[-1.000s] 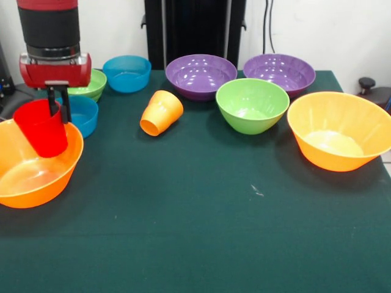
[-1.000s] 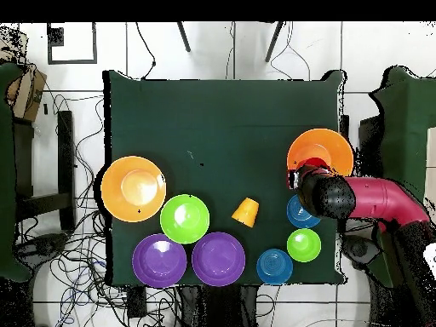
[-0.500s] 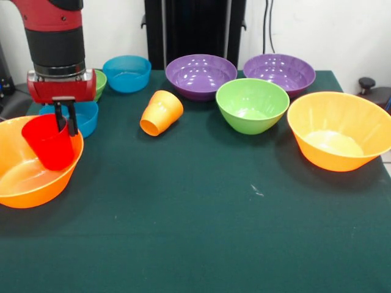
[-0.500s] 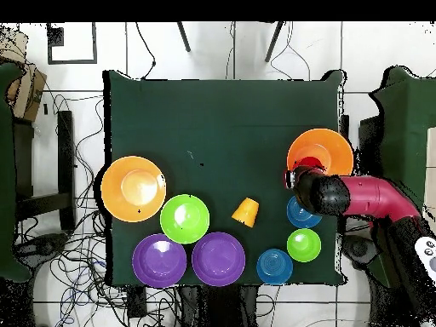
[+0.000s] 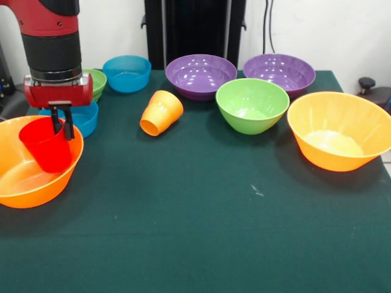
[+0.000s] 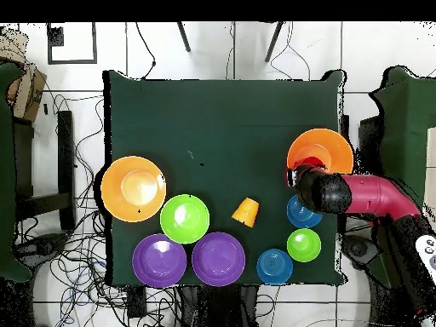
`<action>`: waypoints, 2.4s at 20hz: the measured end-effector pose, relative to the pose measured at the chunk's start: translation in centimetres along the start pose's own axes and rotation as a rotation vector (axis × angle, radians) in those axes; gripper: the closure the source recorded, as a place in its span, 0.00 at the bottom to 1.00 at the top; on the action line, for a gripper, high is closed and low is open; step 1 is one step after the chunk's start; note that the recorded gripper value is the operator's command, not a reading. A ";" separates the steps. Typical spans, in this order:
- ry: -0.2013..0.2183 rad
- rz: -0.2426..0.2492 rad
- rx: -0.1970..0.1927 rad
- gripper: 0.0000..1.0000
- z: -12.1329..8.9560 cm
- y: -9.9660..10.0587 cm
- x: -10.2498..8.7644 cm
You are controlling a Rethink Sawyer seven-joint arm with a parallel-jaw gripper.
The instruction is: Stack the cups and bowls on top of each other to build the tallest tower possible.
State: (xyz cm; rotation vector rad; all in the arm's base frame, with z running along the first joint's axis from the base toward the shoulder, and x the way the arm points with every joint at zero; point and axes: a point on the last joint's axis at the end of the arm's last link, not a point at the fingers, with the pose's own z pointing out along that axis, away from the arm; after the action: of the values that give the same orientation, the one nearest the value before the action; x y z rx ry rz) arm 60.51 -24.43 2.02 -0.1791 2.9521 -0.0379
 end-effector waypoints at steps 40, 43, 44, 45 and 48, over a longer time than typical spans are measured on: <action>-0.034 -0.030 -0.006 1.00 2.3 1.7 -0.1; -0.040 -0.036 0.001 1.00 2.5 1.9 -0.1; -0.042 -0.038 0.002 1.00 2.5 2.0 -0.1; -0.043 -0.041 0.005 1.00 2.5 2.1 -0.2; -0.044 -0.050 0.010 1.00 2.7 2.5 -0.1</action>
State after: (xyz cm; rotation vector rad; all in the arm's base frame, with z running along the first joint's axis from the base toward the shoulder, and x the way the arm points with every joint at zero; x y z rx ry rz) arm 60.85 -21.96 -0.69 -0.2494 2.9032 -0.0555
